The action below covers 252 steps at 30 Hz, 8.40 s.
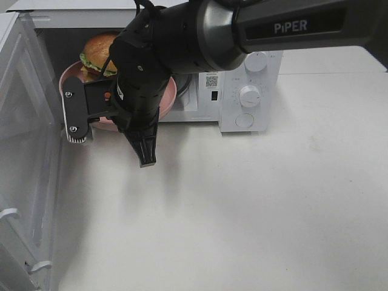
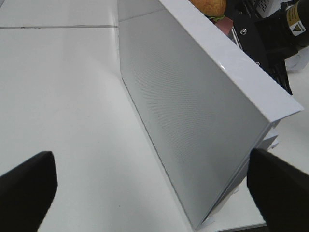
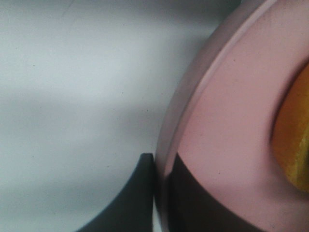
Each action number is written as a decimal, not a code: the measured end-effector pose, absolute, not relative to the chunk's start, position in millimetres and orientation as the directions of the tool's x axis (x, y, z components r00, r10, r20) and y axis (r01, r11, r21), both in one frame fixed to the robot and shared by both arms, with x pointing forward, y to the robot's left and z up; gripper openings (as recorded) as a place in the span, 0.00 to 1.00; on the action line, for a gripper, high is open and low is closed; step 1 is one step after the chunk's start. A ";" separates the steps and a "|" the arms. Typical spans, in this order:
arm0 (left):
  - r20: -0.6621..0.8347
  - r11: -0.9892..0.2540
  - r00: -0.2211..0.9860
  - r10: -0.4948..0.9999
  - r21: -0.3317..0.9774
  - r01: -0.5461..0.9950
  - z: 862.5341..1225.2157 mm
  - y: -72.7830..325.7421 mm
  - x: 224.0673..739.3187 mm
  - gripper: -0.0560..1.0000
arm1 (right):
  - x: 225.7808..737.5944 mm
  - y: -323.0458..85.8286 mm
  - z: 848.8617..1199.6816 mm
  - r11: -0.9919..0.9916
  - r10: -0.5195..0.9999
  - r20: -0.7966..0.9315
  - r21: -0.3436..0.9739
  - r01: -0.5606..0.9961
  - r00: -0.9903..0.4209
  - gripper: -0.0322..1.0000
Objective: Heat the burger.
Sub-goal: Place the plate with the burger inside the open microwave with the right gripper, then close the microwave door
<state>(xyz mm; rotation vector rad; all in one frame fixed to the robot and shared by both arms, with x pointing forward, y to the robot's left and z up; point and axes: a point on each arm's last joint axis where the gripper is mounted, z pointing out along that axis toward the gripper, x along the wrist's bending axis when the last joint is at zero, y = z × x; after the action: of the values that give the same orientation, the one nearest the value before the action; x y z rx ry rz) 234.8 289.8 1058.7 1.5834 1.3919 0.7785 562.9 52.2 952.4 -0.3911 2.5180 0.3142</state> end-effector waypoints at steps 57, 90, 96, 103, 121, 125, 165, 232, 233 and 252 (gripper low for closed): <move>-0.086 -0.002 0.181 0.980 0.898 0.439 1058.7 289.8 234.8 0.99 | 643.5 60.6 938.9 0.958 -0.093 -0.648 0.148 -0.244 -0.756 0.07; -0.086 -0.002 0.181 0.980 0.898 0.439 1058.7 289.8 234.8 0.99 | 652.5 65.6 921.6 0.949 -0.121 -0.673 0.136 -0.284 -0.729 0.18; -0.086 -0.002 0.181 0.980 0.898 0.439 1058.7 289.8 234.8 0.99 | 652.1 64.1 922.3 0.954 -0.125 -0.663 0.124 -0.273 -0.738 0.29; -0.086 -0.002 0.181 0.980 0.898 0.439 1058.7 289.8 234.8 0.99 | 649.8 62.8 927.6 0.950 -0.124 -0.670 0.132 -0.282 -0.732 0.49; -0.086 -0.002 0.181 0.980 0.898 0.439 1058.7 289.8 234.8 0.99 | 620.5 46.7 936.8 0.889 -0.185 -0.736 0.156 -0.430 -0.651 0.78; -0.086 -0.002 0.181 0.980 0.898 0.439 1058.7 289.8 234.8 0.99 | 614.7 42.7 936.0 0.882 -0.195 -0.739 0.157 -0.445 -0.645 0.78; -0.086 -0.002 0.181 0.980 0.898 0.439 1058.7 289.8 234.8 0.99 | 501.8 -48.2 993.8 0.849 0.069 -0.658 0.434 -0.302 -0.750 0.77; -0.086 -0.002 0.181 0.980 0.898 0.439 1058.7 289.8 234.8 0.99 | 342.4 -256.0 1133.3 0.308 0.941 -0.074 0.590 0.746 -0.331 0.77; -0.086 -0.002 0.181 0.980 0.898 0.439 1058.7 289.8 234.8 0.99 | 339.8 -260.1 1135.2 0.293 0.946 -0.074 0.603 0.742 -0.314 0.77; -0.086 -0.002 0.181 0.980 0.898 0.439 1058.7 289.8 234.8 0.99 | 268.3 -301.0 1084.9 0.108 0.993 -0.054 0.799 0.592 -0.109 0.77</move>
<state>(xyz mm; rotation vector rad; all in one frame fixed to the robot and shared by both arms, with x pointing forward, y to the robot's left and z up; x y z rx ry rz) 234.8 289.8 1058.7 1.5834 1.3919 0.7785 268.3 -301.0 1084.9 1.5479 1.7744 0.8345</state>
